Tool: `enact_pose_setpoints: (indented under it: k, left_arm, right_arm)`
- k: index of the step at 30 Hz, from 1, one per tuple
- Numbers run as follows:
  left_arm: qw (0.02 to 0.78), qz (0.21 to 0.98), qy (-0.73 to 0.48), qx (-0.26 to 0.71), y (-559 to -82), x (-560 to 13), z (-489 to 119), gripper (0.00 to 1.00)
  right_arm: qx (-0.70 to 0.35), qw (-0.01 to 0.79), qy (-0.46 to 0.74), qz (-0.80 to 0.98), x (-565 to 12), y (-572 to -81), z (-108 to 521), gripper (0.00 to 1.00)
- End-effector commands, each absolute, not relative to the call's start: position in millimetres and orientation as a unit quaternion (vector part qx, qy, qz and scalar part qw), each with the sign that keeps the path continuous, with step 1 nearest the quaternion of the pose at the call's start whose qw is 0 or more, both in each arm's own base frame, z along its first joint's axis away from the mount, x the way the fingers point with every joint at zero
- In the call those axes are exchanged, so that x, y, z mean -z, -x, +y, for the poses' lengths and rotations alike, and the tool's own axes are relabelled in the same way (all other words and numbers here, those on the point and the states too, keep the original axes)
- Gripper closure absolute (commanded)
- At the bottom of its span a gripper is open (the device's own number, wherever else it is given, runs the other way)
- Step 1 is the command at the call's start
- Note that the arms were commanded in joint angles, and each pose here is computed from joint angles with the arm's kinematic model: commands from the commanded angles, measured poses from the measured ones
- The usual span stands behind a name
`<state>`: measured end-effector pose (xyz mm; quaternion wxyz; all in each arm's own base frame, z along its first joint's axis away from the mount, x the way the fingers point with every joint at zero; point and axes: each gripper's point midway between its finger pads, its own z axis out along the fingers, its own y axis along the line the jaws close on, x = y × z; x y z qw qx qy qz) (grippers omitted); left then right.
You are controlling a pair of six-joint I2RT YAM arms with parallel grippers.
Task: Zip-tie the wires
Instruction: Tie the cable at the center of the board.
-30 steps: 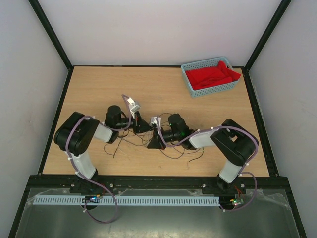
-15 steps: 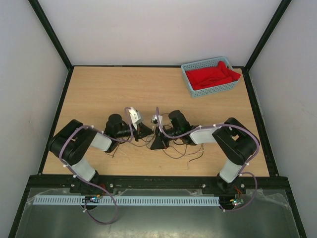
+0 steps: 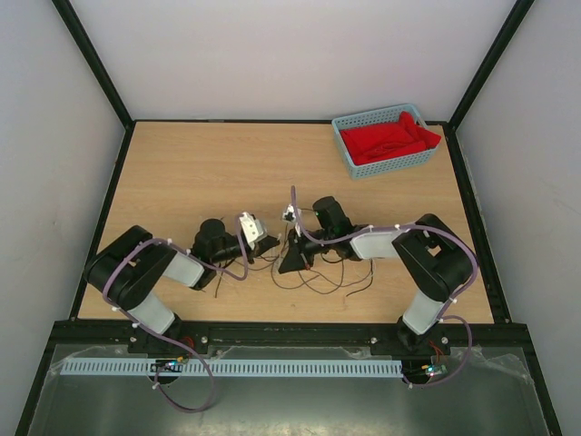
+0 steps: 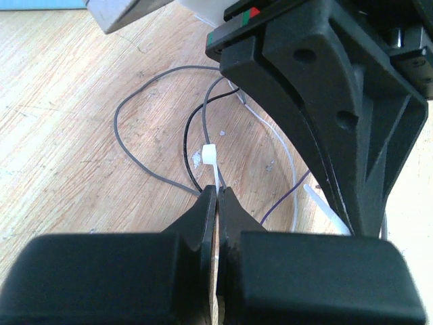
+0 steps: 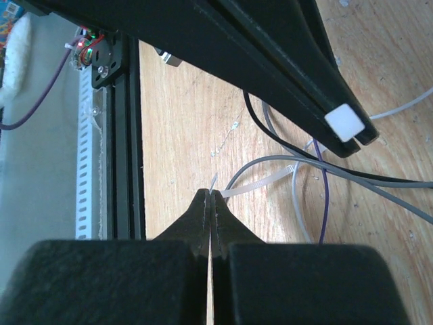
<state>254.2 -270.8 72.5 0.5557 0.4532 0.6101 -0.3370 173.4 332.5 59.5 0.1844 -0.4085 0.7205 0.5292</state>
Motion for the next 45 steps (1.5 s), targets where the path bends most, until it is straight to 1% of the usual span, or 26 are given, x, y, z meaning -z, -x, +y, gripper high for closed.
enact_pose_setpoints:
  k: [1,8,15,26,45]
  left_arm:
    - [0.591,0.574,-0.474,0.311,-256,-86,-274,1.00]
    - [0.595,0.562,-0.487,0.304,-251,-86,-278,1.00]
    - [0.603,0.552,-0.495,0.296,-246,-90,-279,1.00]
    - [0.608,0.550,-0.494,0.291,-245,-93,-278,1.00]
    - [0.619,0.526,-0.497,0.304,-233,-108,-283,1.00]
  right_arm:
    - [-0.557,0.164,0.414,0.701,-75,-167,333,1.00]
    - [-0.550,0.157,0.418,0.706,-80,-171,330,1.00]
    - [-0.548,0.107,0.406,0.724,-78,-174,328,1.00]
    - [-0.559,0.100,0.392,0.723,-79,-174,316,1.00]
    - [-0.586,0.093,0.425,0.684,-90,-163,313,1.00]
